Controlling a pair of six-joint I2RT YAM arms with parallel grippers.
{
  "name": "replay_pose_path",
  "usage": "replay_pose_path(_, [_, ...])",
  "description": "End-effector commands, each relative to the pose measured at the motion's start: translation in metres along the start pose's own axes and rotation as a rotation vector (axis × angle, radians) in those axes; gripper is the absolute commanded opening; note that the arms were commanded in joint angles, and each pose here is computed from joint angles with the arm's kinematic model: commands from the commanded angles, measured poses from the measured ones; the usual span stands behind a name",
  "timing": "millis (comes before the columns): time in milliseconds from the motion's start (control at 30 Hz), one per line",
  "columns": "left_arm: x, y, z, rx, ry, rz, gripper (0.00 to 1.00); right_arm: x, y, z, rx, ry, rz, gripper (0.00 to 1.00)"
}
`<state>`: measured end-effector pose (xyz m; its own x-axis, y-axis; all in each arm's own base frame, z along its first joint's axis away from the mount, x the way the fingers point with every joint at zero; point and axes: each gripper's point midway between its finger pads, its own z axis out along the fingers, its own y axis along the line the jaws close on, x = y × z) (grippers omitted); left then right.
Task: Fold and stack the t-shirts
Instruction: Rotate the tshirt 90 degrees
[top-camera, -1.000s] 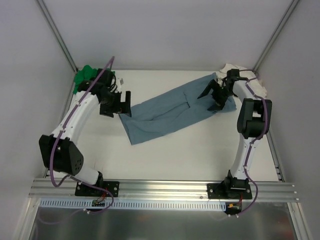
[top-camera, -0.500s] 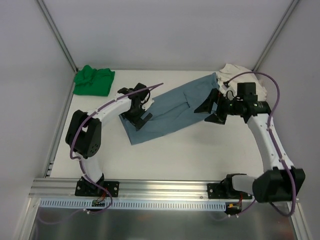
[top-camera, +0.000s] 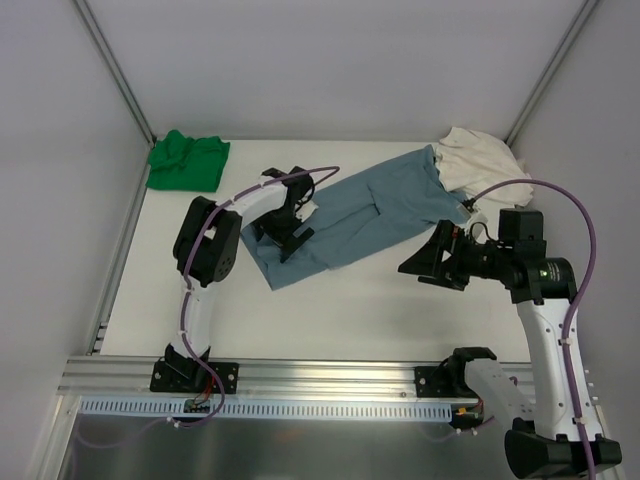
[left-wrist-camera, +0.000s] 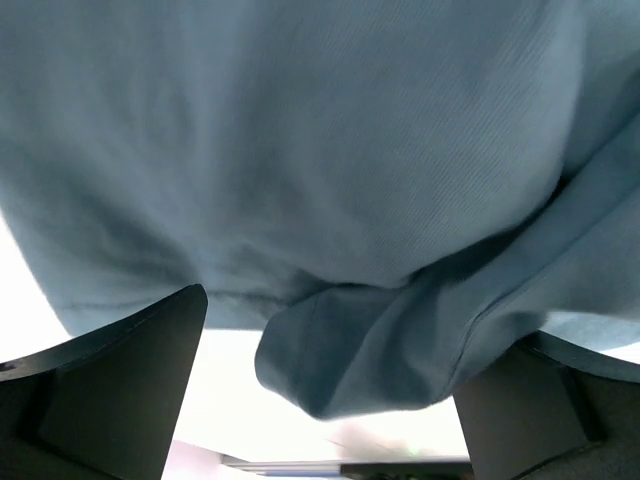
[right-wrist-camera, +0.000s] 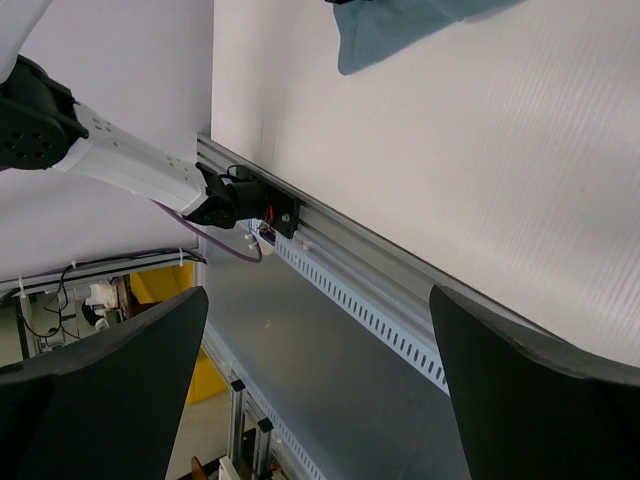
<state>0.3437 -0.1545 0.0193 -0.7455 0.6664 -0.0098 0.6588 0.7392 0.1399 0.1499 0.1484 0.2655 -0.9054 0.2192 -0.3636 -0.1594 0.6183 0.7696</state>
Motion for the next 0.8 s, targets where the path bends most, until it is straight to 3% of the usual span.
replay_pose_path(0, [0.030, -0.058, 0.012, 0.232, 0.187, -0.072, 0.99, 0.009, 0.009, -0.007, -0.034, 0.012, 0.010, 0.99])
replay_pose_path(167, [0.082, -0.110, 0.010, 0.389, 0.359, -0.209, 0.99, 0.010, 0.013, -0.013, -0.042, -0.022, 0.006, 0.99])
replay_pose_path(333, [0.116, -0.162, 0.001, 0.512, 0.396, -0.292, 0.99, 0.010, 0.015, -0.016, -0.047, -0.043, 0.001, 0.99])
replay_pose_path(533, [0.137, -0.232, -0.014, 0.603, 0.367, -0.292, 0.99, 0.010, 0.013, -0.017, -0.040, -0.049, -0.008, 0.99])
replay_pose_path(633, [0.131, -0.266, -0.021, 0.656, 0.312, -0.270, 0.99, 0.008, 0.004, -0.013, -0.010, -0.056, -0.005, 0.99])
replay_pose_path(767, [0.096, -0.277, -0.043, 0.644, 0.153, -0.284, 0.99, 0.000, -0.030, 0.004, 0.087, -0.054, 0.024, 1.00])
